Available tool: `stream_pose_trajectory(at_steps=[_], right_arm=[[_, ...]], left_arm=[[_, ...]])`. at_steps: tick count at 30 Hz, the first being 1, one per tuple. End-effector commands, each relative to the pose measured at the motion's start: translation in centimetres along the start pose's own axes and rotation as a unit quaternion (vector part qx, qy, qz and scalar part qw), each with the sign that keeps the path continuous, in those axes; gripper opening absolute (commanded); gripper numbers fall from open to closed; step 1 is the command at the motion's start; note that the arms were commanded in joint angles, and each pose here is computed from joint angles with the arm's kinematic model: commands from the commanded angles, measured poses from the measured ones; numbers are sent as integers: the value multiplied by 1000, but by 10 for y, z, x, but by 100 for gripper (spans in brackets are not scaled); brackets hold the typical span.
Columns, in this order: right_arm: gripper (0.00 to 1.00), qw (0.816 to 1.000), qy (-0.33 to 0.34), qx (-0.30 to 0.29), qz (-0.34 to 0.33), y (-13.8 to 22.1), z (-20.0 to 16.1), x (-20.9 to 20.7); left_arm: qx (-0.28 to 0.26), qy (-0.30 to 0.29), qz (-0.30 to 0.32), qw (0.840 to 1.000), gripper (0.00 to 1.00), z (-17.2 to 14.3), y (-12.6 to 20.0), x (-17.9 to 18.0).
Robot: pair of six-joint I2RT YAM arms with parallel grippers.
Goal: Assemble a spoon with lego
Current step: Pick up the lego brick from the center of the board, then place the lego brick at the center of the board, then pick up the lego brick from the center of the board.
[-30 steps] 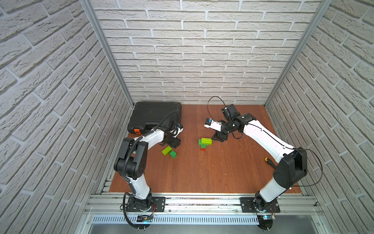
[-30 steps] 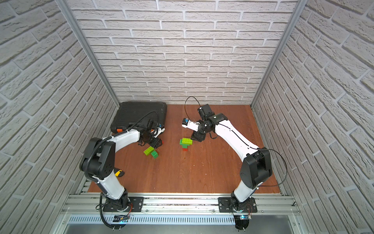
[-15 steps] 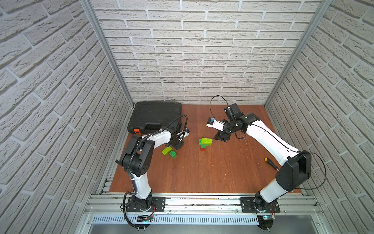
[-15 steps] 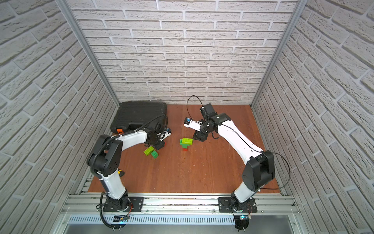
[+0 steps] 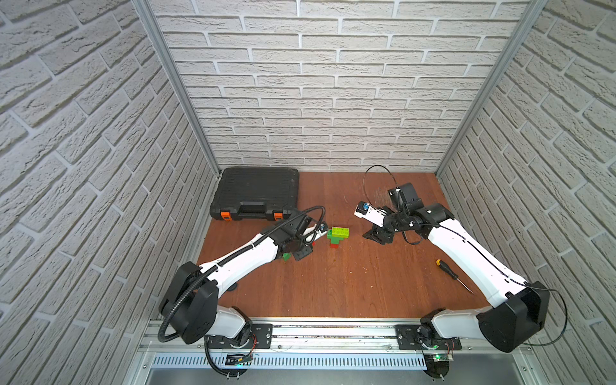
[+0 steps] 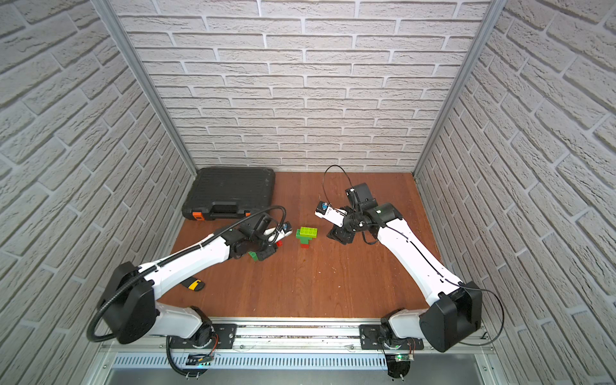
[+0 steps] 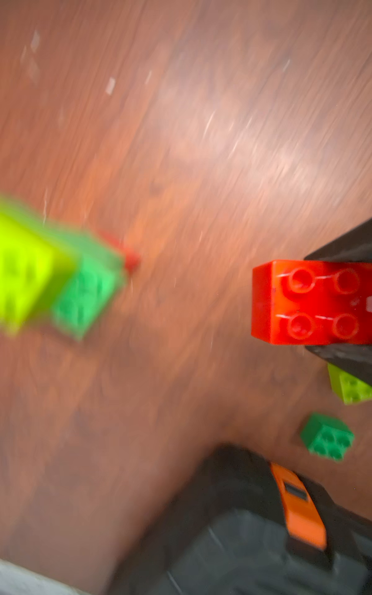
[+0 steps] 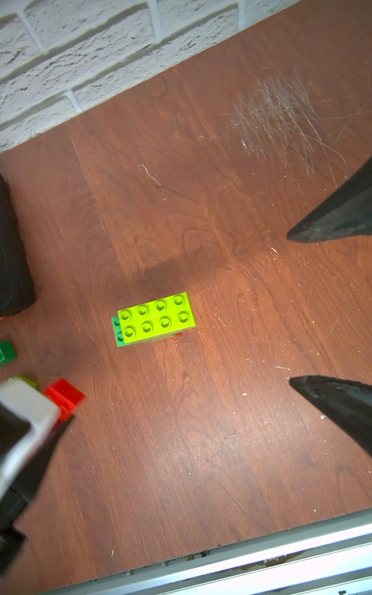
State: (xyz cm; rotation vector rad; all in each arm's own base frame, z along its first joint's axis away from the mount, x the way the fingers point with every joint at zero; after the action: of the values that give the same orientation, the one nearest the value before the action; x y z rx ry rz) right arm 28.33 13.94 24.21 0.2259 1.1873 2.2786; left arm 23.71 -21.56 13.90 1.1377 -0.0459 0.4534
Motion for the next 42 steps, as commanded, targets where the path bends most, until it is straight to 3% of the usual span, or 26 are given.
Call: stream_pose_trajectory(at_steps=[1,6,17,22,26,29,31,34,37,42], right_arm=[[65,997,-32,-74,-22,20,11,-11],[66,996,-37,-81,-30,30,8,-12],[65,997,-37,-69,-6,24,2,-6],[65,998,-34,-53,4,21,-4,-3],[65,998,-28,-56,5,24,-2,-1],[64,998,-14,-64,8,25,-1,7],[64,998,5,-66,10,22,-1,16],[64,997,47,-64,12,12,4,40],[64,993,104,-47,31,-11,10,80],[63,985,146,-13,87,-69,11,140]], left_arm=[[10,-59,-72,996,23,-12,-12,-50],[-20,-90,-121,988,25,5,-27,-80],[0,-129,-173,976,31,12,-59,-104],[-13,-133,-169,977,54,17,-55,-103],[-41,-128,-153,979,60,22,-43,-96],[-85,-72,-125,986,60,22,-26,-72],[-129,1,-87,988,60,19,-6,-42],[-165,125,-13,978,63,-3,20,10],[-168,249,73,951,62,-38,41,55],[-172,362,147,904,65,-87,55,82]])
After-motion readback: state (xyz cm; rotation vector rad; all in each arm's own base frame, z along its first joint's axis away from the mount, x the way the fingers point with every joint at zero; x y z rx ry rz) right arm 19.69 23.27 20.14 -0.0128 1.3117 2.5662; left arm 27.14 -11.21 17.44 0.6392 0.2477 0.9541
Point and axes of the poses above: each gripper's point midway between its finger pads, its own y axis back along the fingers, its own x axis along the line the jaws close on, z = x × y, the point moved 4 cm from there along y, back along the fingers, and after that the axes turned 5 degrees about -y, right-handed, at the moved point
